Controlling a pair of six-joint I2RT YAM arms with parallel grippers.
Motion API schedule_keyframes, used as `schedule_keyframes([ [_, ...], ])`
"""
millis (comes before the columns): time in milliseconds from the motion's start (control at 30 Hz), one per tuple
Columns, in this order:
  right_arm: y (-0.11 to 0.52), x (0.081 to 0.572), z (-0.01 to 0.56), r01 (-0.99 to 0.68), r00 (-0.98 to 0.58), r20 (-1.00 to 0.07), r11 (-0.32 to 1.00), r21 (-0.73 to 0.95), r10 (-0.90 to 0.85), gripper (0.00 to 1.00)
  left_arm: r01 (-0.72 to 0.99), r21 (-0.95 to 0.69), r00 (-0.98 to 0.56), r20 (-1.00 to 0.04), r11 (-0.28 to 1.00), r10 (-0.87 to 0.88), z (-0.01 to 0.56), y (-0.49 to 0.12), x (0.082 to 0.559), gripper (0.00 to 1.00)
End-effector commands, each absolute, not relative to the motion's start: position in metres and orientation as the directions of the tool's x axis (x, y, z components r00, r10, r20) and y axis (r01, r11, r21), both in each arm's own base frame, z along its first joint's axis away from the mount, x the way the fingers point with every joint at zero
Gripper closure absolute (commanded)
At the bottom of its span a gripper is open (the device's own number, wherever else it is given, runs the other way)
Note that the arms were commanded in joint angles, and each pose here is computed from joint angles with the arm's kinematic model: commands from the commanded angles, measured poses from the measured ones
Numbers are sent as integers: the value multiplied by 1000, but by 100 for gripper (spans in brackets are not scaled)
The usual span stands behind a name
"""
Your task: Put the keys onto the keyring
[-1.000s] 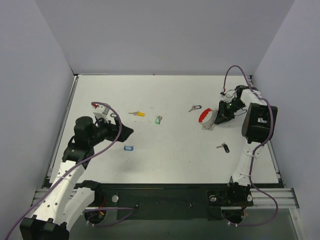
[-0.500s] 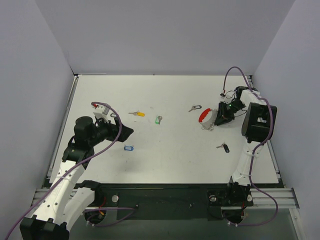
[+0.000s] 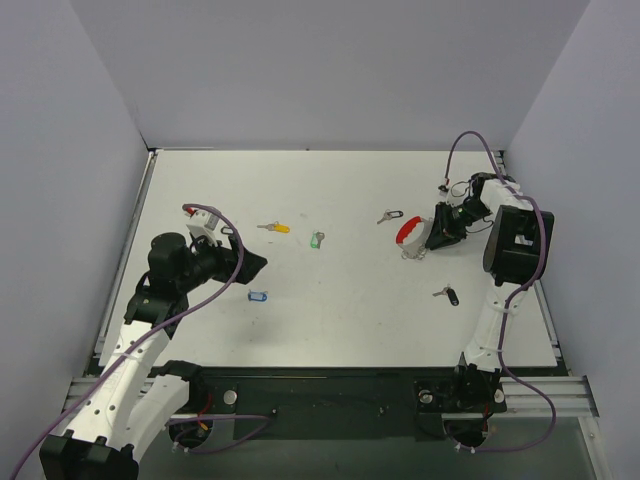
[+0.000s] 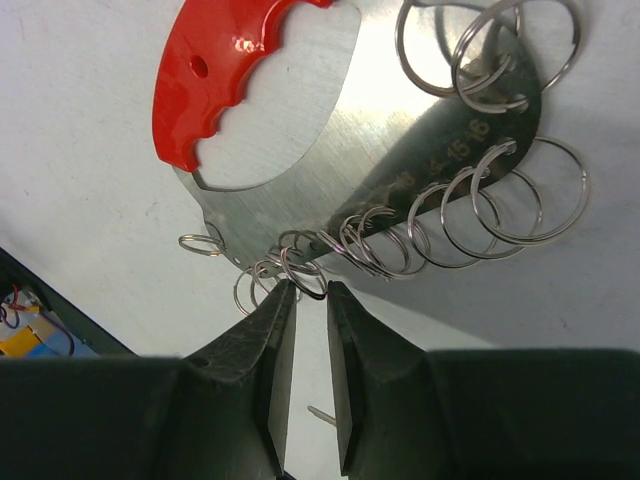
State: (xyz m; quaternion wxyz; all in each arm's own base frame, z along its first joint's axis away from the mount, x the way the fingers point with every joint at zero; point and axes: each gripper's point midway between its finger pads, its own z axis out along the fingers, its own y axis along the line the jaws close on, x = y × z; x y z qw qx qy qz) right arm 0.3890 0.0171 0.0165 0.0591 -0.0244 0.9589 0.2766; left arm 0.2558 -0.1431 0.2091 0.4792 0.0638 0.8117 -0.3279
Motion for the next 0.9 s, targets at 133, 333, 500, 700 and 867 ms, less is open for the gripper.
schedule_keyframes([
  [133, 25, 379, 27, -96, -993, -110, 831, 548, -43, 83, 464, -445, -482, -852, 766, -203, 224, -145, 259, 0],
  [333, 26, 381, 27, -113, -991, -117, 844, 524, -60, 79, 464, -445, -480, -853, 766, -204, 224, -145, 259, 0],
  [500, 27, 383, 22, -137, -989, -116, 862, 488, -92, 78, 463, -447, -483, -851, 765, -205, 223, -145, 259, 0],
  [700, 27, 383, 22, -163, -985, -124, 870, 466, -118, 87, 462, -446, -482, -852, 766, -205, 223, -145, 259, 0],
  [867, 26, 384, 27, -180, -981, -142, 873, 452, -129, 95, 467, -446, -481, -853, 764, -203, 223, -146, 259, 6],
])
